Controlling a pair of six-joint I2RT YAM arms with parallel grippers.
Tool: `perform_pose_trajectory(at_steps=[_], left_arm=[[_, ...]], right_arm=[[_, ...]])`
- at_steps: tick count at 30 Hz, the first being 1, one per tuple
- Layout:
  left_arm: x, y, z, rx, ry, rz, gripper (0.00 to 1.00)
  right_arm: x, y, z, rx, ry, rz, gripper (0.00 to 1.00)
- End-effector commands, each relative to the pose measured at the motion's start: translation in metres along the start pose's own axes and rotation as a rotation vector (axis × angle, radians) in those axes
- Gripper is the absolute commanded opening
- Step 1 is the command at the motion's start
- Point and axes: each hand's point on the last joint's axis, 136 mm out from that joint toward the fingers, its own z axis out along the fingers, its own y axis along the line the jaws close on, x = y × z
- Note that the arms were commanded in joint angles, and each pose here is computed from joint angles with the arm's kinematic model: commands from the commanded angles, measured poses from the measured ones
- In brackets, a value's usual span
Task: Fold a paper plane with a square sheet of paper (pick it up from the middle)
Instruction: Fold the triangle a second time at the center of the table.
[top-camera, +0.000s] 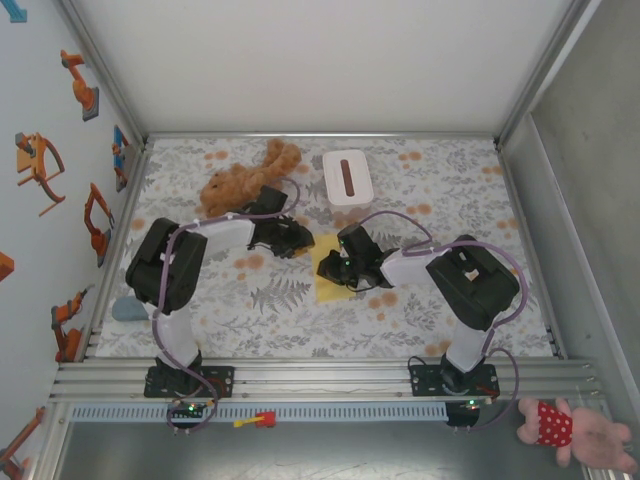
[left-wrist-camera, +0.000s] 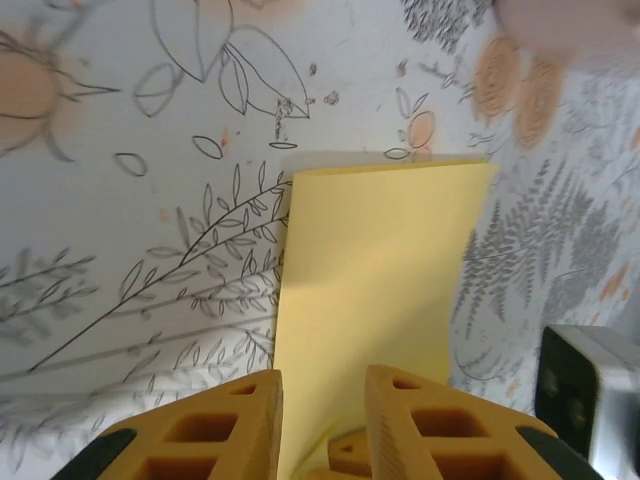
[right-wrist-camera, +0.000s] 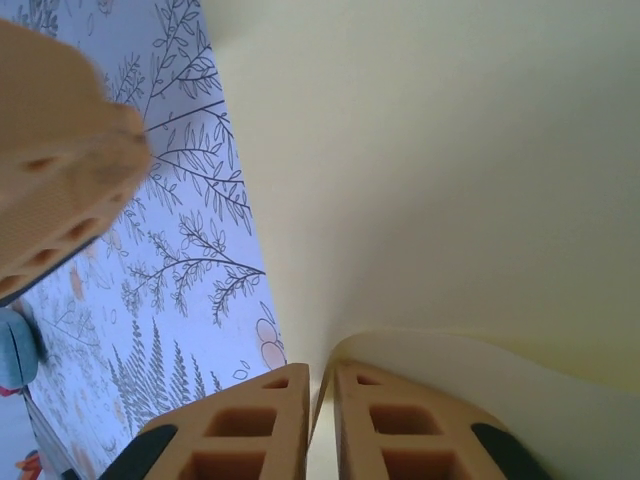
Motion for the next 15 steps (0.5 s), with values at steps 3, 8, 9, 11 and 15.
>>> perform_pose_trajectory(at_steps=[3, 8, 9, 11, 15], left_arm=[[-0.007, 0.009, -0.028, -0.005, -0.083, -0.055, 0.31], [-0.004, 0.016, -0.038, 0.008, -0.116, -0.087, 0.34], [-0.004, 0.016, -0.040, 0.010, -0.123, -0.089, 0.34], [-0.002, 0.017, -0.043, 0.014, -0.129, -0.092, 0.36], [0.001, 0.016, -0.047, 0.035, -0.135, -0.096, 0.37]], right_arm=[[0.006, -0.022, 0.006, 0.086, 0.012, 0.019, 0.24], [0.007, -0.022, 0.006, 0.085, 0.016, 0.014, 0.28], [0.007, -0.023, 0.005, 0.083, 0.014, 0.013, 0.28], [0.008, -0.024, 0.005, 0.085, 0.014, 0.006, 0.29], [0.011, -0.029, 0.003, 0.099, 0.019, -0.006, 0.30]])
